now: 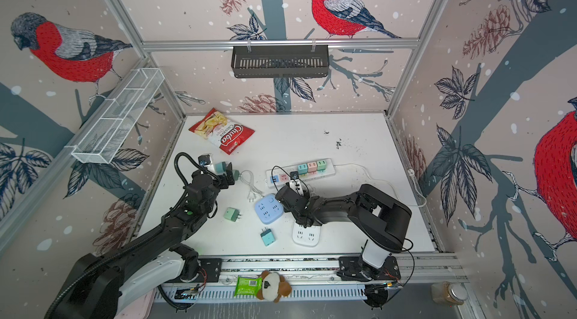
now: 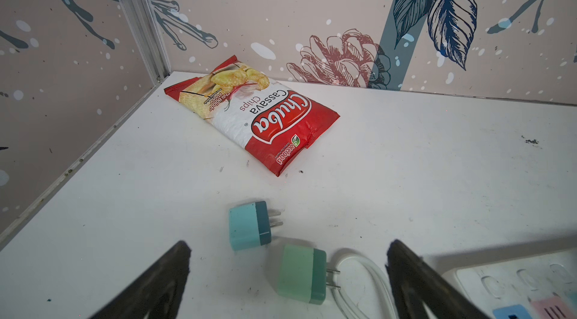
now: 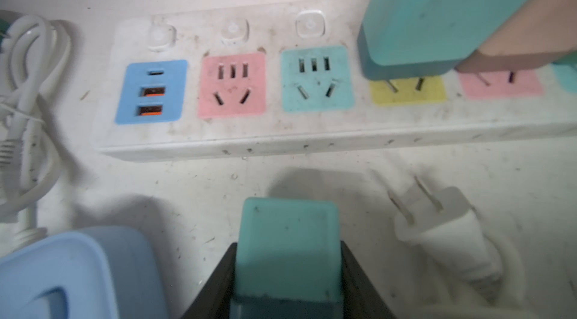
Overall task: Insert the plug
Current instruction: 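Lift the second teal charger with the right gripper toward the left gripper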
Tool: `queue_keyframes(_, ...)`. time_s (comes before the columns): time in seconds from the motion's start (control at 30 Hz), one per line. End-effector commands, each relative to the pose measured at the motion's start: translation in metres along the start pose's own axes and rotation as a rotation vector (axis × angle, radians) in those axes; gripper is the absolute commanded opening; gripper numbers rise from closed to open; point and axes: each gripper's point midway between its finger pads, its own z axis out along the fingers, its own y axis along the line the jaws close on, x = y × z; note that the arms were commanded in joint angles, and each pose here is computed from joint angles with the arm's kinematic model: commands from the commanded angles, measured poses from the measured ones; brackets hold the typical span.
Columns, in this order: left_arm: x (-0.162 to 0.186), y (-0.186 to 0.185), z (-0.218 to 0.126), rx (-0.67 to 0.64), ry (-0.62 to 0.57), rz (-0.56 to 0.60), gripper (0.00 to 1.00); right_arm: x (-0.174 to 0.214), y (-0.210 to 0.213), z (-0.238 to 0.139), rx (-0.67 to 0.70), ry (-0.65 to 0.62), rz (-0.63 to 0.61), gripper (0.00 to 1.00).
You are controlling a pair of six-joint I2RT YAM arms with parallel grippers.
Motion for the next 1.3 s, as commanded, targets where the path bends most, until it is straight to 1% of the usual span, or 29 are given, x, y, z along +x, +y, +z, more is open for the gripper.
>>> queue_keyframes(0.0,-0.011,0.001,0.001,-0.01,-0.041,-0.027,0.97,-0.018,0.008,-0.01,-0.038,-0.095,-0.021,0.37)
queue_keyframes(0.13,-0.011,0.004,0.002,-0.034,-0.034,-0.032,0.97,-0.033,0.015,-0.027,-0.118,-0.204,-0.034,0.34)
queue_keyframes(0.23,-0.011,0.01,0.002,-0.071,-0.037,-0.045,0.98,-0.045,0.019,-0.044,-0.176,-0.309,-0.066,0.29)
queue_keyframes(0.37,-0.012,0.014,0.002,-0.09,-0.053,-0.084,0.98,-0.055,0.022,-0.071,-0.26,-0.427,-0.128,0.28)
queue_keyframes(0.5,-0.013,0.013,0.001,-0.076,-0.057,-0.088,0.98,-0.061,0.018,-0.086,-0.288,-0.491,-0.159,0.26)
queue_keyframes(0.6,-0.013,0.008,-0.004,-0.031,-0.078,-0.098,0.97,-0.064,0.013,-0.096,-0.294,-0.547,-0.178,0.26)
queue_keyframes(0.73,-0.017,-0.007,-0.013,0.088,-0.114,-0.089,0.98,-0.07,0.003,-0.104,-0.265,-0.612,-0.19,0.27)
queue_keyframes(0.8,-0.021,-0.018,-0.019,0.162,-0.134,-0.083,0.98,-0.07,0.002,-0.107,-0.274,-0.635,-0.207,0.26)
queue_keyframes(0.83,-0.023,-0.026,-0.024,0.221,-0.147,-0.073,0.98,-0.069,0.003,-0.109,-0.284,-0.646,-0.224,0.22)
queue_keyframes(0.93,-0.029,-0.057,-0.043,0.429,-0.19,-0.039,0.97,-0.072,0.004,-0.112,-0.28,-0.676,-0.269,0.04)
queue_keyframes(0.97,-0.031,-0.069,-0.051,0.509,-0.196,-0.03,0.97,-0.072,0.004,-0.112,-0.272,-0.679,-0.287,0.04)
queue_keyframes(1.07,-0.032,-0.097,-0.068,0.696,-0.19,0.018,0.96,-0.07,0.005,-0.112,-0.263,-0.698,-0.342,0.02)
queue_keyframes(1.13,-0.029,-0.11,-0.075,0.783,-0.184,0.046,0.95,-0.066,0.007,-0.119,-0.299,-0.734,-0.386,0.02)
queue_keyframes(1.2,-0.023,-0.124,-0.078,0.86,-0.148,0.072,0.93,-0.063,0.011,-0.128,-0.342,-0.781,-0.434,0.02)
queue_keyframes(1.27,-0.019,-0.14,-0.08,0.946,-0.105,0.096,0.89,-0.063,0.011,-0.132,-0.34,-0.811,-0.462,0.02)
